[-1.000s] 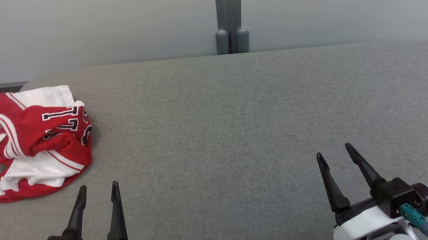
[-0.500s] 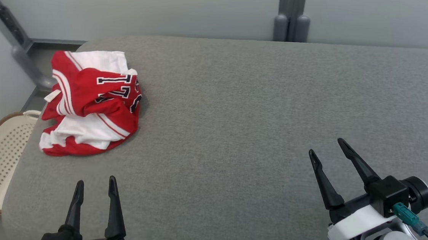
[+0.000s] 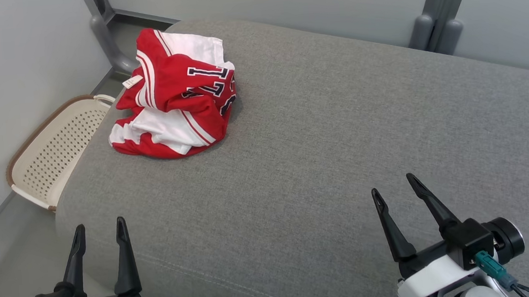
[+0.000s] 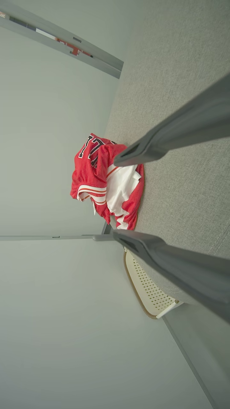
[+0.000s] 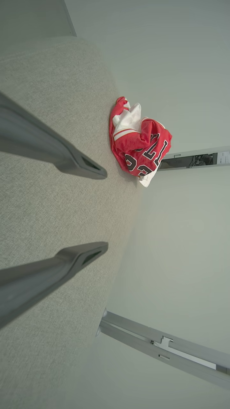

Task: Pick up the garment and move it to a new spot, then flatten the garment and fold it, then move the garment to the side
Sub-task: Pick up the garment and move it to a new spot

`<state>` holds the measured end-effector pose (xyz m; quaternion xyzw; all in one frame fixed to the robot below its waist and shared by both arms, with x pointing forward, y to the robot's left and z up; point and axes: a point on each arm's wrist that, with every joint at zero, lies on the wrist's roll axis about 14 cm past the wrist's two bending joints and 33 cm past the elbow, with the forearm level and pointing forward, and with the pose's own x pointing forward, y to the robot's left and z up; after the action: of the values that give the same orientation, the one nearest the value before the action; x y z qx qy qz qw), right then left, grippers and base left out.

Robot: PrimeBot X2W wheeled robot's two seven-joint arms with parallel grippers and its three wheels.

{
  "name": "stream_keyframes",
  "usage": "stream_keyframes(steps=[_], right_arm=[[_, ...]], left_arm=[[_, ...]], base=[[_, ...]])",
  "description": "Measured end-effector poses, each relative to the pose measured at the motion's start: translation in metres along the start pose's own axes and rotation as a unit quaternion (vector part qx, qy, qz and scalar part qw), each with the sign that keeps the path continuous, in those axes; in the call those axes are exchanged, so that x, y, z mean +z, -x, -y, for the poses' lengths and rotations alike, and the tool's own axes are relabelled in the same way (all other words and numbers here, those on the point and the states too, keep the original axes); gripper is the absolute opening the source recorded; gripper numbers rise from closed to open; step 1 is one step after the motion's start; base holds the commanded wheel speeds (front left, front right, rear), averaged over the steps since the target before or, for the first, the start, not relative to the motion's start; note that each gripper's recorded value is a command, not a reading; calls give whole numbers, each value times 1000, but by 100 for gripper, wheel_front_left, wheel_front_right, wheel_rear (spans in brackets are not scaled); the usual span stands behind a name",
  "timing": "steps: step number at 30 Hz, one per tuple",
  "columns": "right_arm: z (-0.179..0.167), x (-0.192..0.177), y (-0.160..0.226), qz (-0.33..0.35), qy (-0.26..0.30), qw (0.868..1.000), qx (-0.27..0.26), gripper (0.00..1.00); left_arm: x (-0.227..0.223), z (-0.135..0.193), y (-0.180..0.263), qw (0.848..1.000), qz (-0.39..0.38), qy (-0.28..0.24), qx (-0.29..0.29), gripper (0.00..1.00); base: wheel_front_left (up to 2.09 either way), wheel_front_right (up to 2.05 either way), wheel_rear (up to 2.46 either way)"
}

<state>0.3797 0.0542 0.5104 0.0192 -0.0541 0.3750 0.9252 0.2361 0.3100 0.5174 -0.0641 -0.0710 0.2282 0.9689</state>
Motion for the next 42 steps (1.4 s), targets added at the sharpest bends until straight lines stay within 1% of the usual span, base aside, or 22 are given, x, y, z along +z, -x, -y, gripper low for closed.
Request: stream_keyframes(steps=[5,12,16,19,20,22,24,25,26,29,31,33,34,36,38,40,42], right_arm=[[-8,-5,-9,-3,-6,1000,19,100],[-7,-15,-13,-12,-7,999,29,100],[3,-23,-13,-19,-3,1000,24,100],[15,-28,-13,-24,4,1000,16,100],[19,-31,-13,-27,7,1000,14,100],[27,-37,-12,-32,14,999,12,100],[34,-43,-13,-37,19,999,10,100],[37,-45,-13,-38,20,999,9,100],[39,-47,-15,-38,21,999,10,100],[47,-54,-18,-39,19,999,6,100],[53,-60,-17,-44,19,999,3,100],[59,-66,-16,-49,20,999,-1,100],[62,-70,-16,-52,20,998,-2,100],[68,-76,-15,-57,18,998,-9,100],[76,-78,-15,-56,20,998,-15,100],[82,-83,-14,-59,21,998,-20,100],[86,-88,-12,-62,18,998,-23,100]], left_arm=[[1,-11,3,1000,-2,-7,23,100],[10,-17,-4,999,9,-12,41,100],[23,-5,-27,999,32,-25,15,100],[38,4,-55,998,57,-31,-6,100],[42,9,-66,997,62,-38,-18,100],[42,18,-88,997,60,-37,-37,100],[28,34,-110,994,25,-63,-82,100],[26,38,-124,995,10,-52,-87,100],[29,39,-135,994,7,-53,-93,100],[36,37,-172,994,-20,-51,-95,100],[27,38,-192,992,-64,-47,-94,100],[13,42,-207,989,-112,-27,-92,100],[3,47,-213,985,-146,-19,-95,100],[-18,61,-219,971,-214,-2,-111,100],[-33,69,-223,957,-262,6,-120,100],[-41,63,-230,951,-287,-9,-116,100],[-51,57,-238,947,-305,-9,-103,100]], base=[[0,0,0],[0,0,0],[0,0,0],[0,0,0],[0,0,0],[0,0,0],[0,0,0],[0,0,0],[0,0,0],[0,0,0],[0,0,0],[0,0,0],[0,0,0],[0,0,0],[0,0,0],[0,0,0],[0,0,0]])
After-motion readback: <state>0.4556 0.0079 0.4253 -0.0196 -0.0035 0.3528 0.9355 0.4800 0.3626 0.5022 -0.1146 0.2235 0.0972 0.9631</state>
